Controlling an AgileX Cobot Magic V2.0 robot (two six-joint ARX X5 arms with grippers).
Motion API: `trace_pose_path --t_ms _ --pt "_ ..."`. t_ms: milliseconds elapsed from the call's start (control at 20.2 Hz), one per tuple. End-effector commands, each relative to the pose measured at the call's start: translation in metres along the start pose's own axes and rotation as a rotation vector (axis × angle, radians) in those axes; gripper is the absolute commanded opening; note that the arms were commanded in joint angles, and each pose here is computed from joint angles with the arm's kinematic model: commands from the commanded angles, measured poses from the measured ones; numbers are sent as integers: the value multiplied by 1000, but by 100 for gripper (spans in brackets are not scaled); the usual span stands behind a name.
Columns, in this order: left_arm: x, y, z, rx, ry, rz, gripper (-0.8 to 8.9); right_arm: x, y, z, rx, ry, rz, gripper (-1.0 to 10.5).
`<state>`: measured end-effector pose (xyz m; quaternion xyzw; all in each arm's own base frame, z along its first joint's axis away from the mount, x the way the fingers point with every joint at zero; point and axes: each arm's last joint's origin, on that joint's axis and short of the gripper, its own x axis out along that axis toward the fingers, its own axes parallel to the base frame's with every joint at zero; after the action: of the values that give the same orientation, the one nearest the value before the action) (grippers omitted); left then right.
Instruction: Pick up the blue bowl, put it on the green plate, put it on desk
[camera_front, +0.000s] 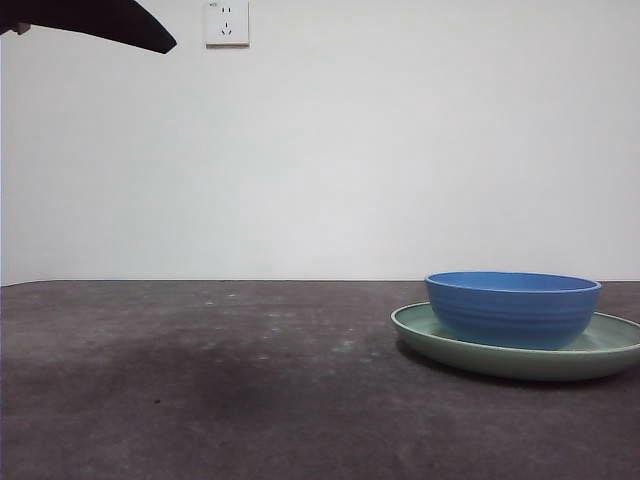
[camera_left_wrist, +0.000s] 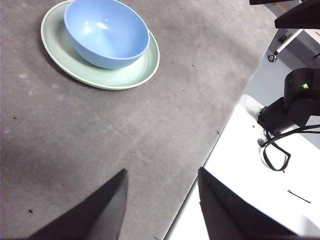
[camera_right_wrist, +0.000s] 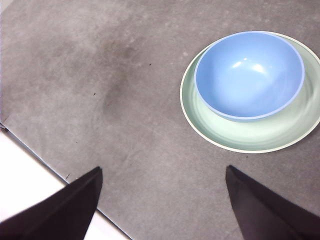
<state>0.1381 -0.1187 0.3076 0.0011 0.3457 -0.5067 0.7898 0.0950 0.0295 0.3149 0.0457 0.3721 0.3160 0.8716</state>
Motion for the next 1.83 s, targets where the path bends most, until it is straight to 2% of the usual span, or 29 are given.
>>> trace_pose_path --t_ms 50,396,495,793,892,1090,1288,1387,1486,1586,1833 --pt "1 -1 2 17 -9 -10 226 -3 2 4 -7 -13 -2 394" --pt "1 -1 2 17 -9 -10 226 -3 1 4 -5 -13 -2 393" --pt "1 -1 2 17 -9 -10 226 -2 1 4 18 -13 -23 393" --pt "1 -1 2 17 -9 -10 226 -3 -8 5 125 -24 -309 393" --pt "1 -1 2 17 -9 -10 226 -2 -12 8 139 -37 -357 393" --pt "1 -1 2 17 -9 -10 226 7 -23 19 165 -56 -392 393" --pt "1 -1 2 17 -8 -10 226 23 -46 32 217 -35 -431 393" --pt "1 -1 2 17 -7 -9 226 37 -69 39 269 -15 -389 393" --pt "1 -1 2 17 -7 -9 226 52 -96 45 336 -12 -305 374" --pt "1 -1 2 17 -8 -9 226 68 -119 46 388 12 -289 322" --pt "1 -1 2 18 -8 -10 226 109 -154 41 445 106 -265 318"
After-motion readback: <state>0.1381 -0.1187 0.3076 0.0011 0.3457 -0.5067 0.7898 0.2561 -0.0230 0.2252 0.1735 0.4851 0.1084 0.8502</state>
